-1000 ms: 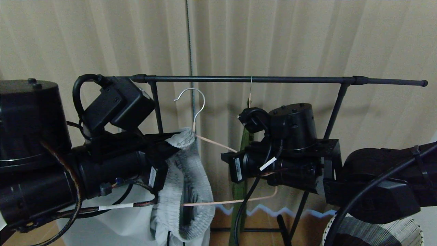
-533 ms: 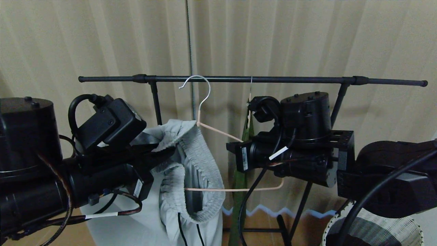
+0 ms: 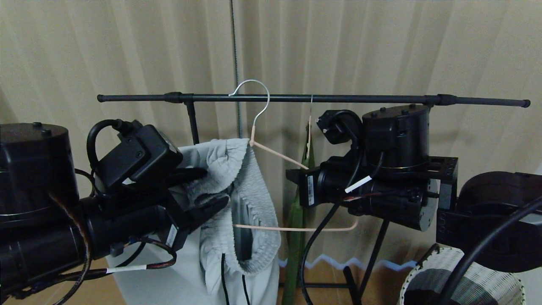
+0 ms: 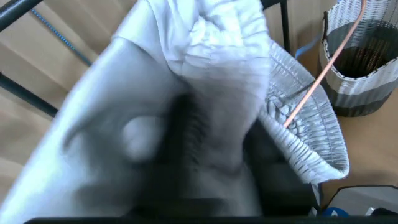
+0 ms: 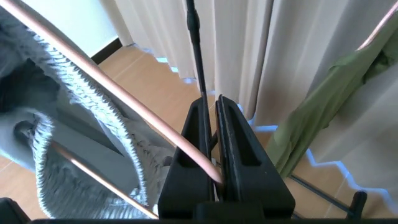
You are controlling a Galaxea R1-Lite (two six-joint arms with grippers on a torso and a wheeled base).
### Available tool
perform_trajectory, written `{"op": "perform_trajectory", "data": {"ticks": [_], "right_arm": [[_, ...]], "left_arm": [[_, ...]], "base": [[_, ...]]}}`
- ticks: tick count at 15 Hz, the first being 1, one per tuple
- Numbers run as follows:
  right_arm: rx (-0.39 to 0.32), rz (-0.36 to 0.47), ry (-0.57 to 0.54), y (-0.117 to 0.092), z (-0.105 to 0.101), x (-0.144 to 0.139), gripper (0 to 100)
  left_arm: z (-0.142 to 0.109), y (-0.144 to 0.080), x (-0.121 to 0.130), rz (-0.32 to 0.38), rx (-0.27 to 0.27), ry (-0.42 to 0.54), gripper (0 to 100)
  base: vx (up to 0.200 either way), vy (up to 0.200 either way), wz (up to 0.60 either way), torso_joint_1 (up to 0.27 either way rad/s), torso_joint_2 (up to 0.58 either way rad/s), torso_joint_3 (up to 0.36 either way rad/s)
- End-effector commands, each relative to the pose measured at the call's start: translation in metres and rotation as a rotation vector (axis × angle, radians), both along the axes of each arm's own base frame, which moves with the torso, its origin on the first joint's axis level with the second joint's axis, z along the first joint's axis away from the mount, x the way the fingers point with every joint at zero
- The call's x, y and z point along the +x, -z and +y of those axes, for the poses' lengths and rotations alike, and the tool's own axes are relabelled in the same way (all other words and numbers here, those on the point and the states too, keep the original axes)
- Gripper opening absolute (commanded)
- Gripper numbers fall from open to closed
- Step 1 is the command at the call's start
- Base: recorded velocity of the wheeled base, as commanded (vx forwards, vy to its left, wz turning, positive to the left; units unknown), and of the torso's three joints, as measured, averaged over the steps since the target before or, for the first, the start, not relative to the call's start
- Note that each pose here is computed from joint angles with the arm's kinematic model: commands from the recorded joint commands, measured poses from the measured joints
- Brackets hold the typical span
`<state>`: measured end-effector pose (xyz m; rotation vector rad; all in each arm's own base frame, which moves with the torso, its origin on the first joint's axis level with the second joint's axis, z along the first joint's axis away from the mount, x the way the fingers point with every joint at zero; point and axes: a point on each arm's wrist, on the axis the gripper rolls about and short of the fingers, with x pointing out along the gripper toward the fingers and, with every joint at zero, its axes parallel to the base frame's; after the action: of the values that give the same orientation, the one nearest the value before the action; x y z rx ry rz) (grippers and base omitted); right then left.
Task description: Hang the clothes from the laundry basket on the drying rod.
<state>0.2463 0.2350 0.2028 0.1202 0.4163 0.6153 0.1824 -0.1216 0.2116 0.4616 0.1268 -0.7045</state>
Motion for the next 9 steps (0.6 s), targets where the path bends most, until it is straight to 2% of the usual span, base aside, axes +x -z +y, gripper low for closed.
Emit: {"op": "perform_trajectory", "data": {"ticks": [1,4,5,9], "right_arm": [[0.0,-0.002,0.001,-0.001,-0.001,-0.001,0],[-0.007,-0.009,0.025,0.0,-0.002,0.002,0],[-0.017,-0.014,0.051,0.001,-0.008,0.008,0],[-0.045,-0.031,0.111,0.001,-0.029,0.02,0]], "left_arm": [[0.0,-0.001,0.0,-0.004,-0.002,0.003,100],[0.0,-0.002,-0.003,-0.01,-0.009,0.019,100],[0.003,-0.007,-0.01,-0.022,-0.038,0.073,100],[0.012,-0.014,-0.025,-0.043,-0.078,0.133,100]], "base": [[0.0,0.0,0.0,0.0,0.0,0.0],[0.0,0.0,0.0,0.0,0.0,0.0],[0.0,0.0,0.0,0.0,0.0,0.0],[0.0,0.0,0.0,0.0,0.0,0.0]]}}
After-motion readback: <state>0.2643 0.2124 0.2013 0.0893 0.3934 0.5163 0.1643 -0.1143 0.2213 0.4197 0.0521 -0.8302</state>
